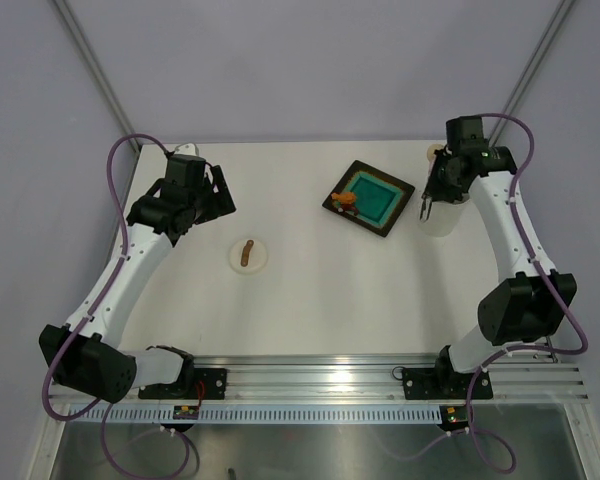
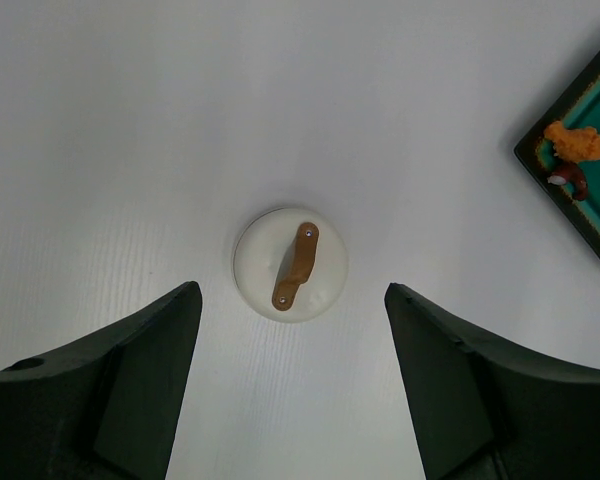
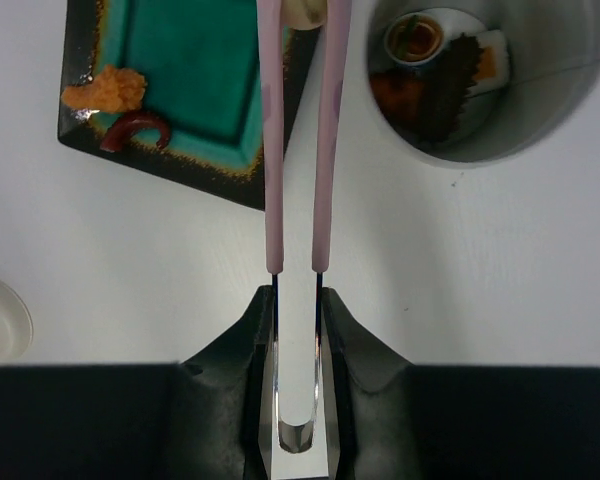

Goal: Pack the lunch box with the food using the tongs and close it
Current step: Place the fake food in the packing box.

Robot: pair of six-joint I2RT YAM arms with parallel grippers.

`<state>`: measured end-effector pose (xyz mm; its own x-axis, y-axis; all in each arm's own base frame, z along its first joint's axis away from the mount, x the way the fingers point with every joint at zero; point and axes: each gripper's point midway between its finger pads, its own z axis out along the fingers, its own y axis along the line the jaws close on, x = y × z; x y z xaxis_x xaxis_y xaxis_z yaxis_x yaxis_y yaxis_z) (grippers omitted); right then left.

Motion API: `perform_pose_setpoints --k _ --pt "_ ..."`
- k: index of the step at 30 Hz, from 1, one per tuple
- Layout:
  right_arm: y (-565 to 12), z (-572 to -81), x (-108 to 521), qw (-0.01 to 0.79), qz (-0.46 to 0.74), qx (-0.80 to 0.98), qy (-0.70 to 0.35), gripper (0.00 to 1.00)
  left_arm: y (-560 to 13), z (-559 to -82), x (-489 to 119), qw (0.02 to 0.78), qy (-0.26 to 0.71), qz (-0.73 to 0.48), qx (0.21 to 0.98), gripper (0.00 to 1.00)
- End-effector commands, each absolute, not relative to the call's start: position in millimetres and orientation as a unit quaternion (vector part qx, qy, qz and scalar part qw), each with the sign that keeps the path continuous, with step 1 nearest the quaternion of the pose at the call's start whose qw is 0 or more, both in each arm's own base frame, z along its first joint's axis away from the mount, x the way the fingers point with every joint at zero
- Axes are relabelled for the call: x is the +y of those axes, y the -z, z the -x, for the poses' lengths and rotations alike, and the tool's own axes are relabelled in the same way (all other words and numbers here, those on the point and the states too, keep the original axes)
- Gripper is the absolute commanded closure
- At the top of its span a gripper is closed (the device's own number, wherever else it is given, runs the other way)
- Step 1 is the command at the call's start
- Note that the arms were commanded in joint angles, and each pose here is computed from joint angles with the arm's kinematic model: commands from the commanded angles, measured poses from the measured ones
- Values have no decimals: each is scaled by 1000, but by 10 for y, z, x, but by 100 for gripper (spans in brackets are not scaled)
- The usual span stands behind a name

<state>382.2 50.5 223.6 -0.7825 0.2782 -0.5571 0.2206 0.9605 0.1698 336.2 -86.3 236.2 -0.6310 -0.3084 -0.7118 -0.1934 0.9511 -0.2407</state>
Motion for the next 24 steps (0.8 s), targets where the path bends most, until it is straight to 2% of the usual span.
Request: perform_pose_setpoints --k 1,17,24 --pt "-2431 -3628 314 316 -158 934 -47 98 -2579 -3419 -883 438 90 133 884 22" --pt "-2142 -3438 -76 281 -209 937 -25 95 -2544 -3416 -914 433 98 131 887 22" --pt "-2011 -3479 -70 264 -210 941 -27 89 -2545 -3427 -904 433 93 130 887 22"
